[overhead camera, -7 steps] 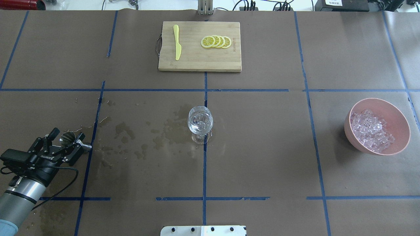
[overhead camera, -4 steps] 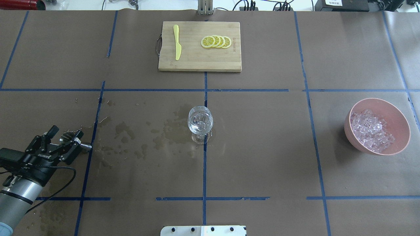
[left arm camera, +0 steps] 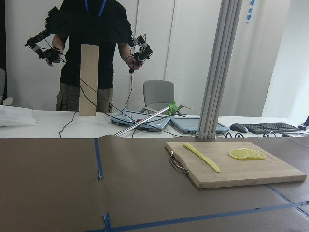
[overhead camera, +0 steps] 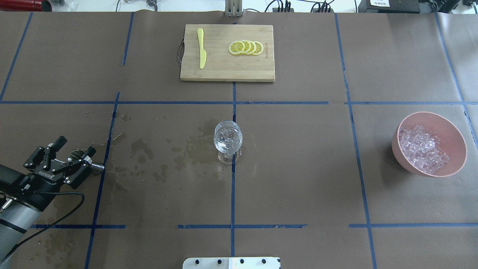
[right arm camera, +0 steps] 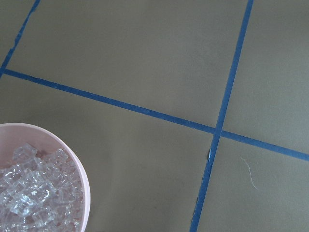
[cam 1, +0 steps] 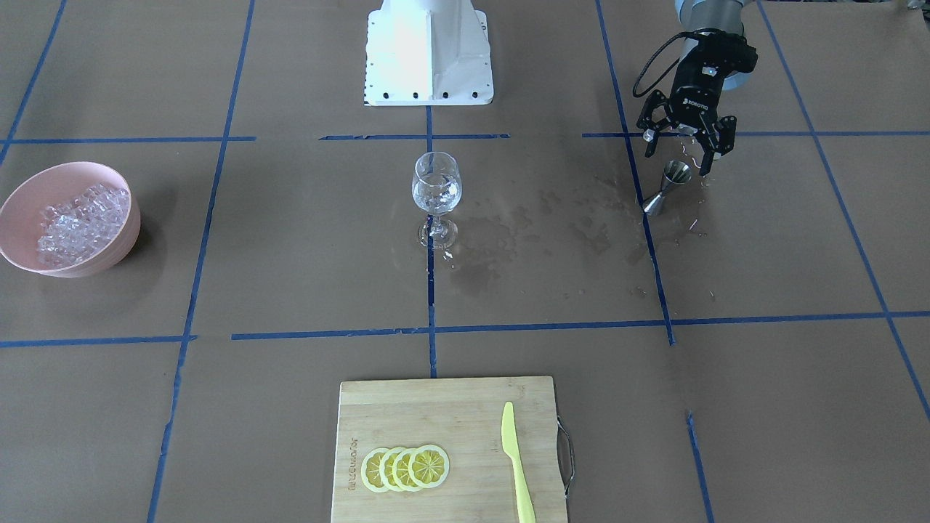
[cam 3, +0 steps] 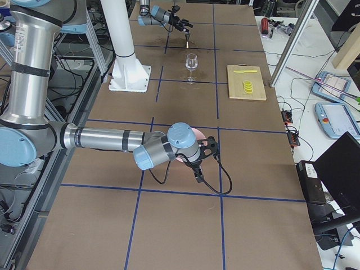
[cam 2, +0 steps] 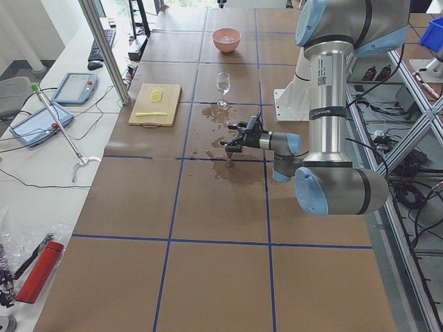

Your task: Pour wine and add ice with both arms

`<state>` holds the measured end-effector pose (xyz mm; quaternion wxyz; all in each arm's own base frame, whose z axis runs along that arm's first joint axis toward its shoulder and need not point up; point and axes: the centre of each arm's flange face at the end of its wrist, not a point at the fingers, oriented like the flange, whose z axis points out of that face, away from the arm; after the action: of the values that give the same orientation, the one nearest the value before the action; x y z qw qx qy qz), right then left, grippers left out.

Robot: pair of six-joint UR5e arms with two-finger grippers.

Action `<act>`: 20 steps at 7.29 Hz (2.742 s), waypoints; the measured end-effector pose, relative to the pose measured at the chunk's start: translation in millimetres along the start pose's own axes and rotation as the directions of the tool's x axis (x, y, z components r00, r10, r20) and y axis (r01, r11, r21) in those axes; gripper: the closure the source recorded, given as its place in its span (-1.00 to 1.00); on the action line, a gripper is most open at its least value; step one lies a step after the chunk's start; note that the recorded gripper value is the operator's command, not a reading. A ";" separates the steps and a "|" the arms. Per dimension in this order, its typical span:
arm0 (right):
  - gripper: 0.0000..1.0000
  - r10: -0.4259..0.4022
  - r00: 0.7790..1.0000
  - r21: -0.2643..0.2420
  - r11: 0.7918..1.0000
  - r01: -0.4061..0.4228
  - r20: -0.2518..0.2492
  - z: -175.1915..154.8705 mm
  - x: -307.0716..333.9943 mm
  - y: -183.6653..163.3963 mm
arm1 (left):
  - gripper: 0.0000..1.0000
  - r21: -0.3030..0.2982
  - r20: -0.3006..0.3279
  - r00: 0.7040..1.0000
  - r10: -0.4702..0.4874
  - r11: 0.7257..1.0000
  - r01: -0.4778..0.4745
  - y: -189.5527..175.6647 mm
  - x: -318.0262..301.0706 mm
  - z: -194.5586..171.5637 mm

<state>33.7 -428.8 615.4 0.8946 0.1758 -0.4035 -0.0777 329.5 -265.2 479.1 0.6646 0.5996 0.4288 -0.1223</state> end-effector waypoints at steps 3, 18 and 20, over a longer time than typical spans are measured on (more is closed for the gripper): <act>-1.00 0.000 1.000 0.000 1.000 0.000 0.000 0.1 0.1 0.2 | -0.99 -0.044 -0.043 0.984 0.173 0.984 -0.175 -50.1 -43.9 41.0; -1.00 0.008 1.000 -0.005 1.000 -0.008 0.003 1.3 1.3 3.5 | -1.00 -0.863 0.436 0.898 0.063 0.312 0.397 -225.0 -423.9 -11.8; -1.00 0.047 0.998 -0.004 0.999 -0.047 0.035 -0.9 -8.3 0.0 | -1.00 -0.854 0.450 0.893 0.011 0.296 0.427 -228.0 -419.7 -17.0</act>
<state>28.8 -426.2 609.1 0.8892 0.1636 -0.4231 -0.0603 -84.8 -454.6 623.6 0.9315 0.0046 0.3602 -0.0498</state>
